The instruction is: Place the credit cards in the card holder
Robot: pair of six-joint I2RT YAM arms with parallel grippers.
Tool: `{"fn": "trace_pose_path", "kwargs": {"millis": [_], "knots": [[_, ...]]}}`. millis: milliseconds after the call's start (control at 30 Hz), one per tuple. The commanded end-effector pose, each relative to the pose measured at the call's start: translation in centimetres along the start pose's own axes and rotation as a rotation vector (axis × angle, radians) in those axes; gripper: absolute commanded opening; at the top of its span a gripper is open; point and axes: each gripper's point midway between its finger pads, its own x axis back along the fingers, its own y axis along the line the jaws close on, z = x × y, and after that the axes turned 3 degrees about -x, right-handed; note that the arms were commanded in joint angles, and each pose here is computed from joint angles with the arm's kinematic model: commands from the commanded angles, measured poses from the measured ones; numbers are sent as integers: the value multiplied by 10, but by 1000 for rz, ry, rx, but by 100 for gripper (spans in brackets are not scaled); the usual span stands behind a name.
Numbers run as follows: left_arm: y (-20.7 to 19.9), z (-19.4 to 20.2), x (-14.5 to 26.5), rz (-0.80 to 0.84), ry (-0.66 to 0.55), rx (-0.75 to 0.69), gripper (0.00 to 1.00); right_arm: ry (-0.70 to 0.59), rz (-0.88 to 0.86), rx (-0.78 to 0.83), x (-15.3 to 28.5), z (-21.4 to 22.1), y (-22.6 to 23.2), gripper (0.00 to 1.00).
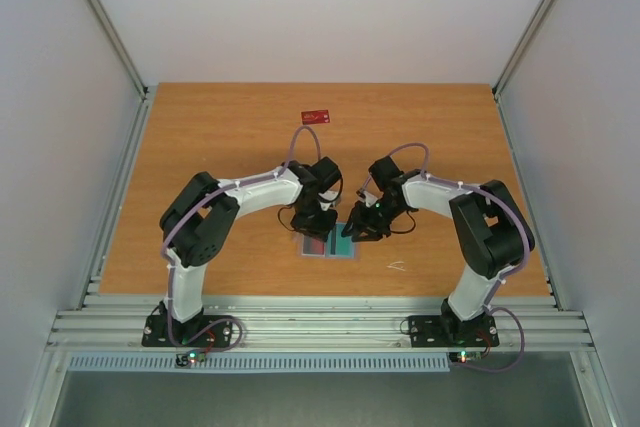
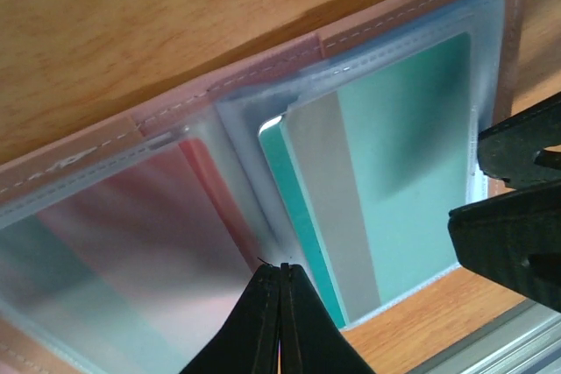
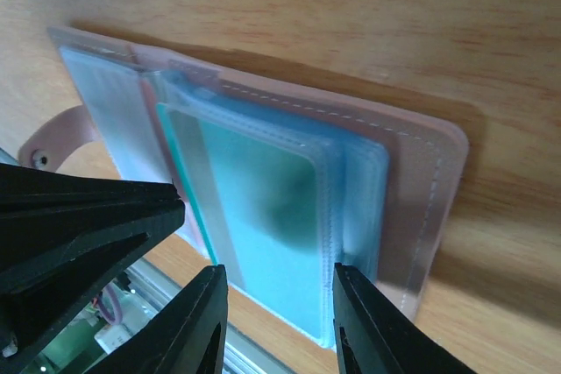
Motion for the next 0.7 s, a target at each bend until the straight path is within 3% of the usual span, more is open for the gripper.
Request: {"fn": "trace_pose_path", "kwargs": {"millis": [0, 667], "knots": [[-8, -10, -2, 34, 0, -40, 3, 15, 10, -27, -7, -1, -9, 36], [-10, -13, -17, 72, 23, -15, 2, 28, -43, 19, 8, 4, 16, 35]]}}
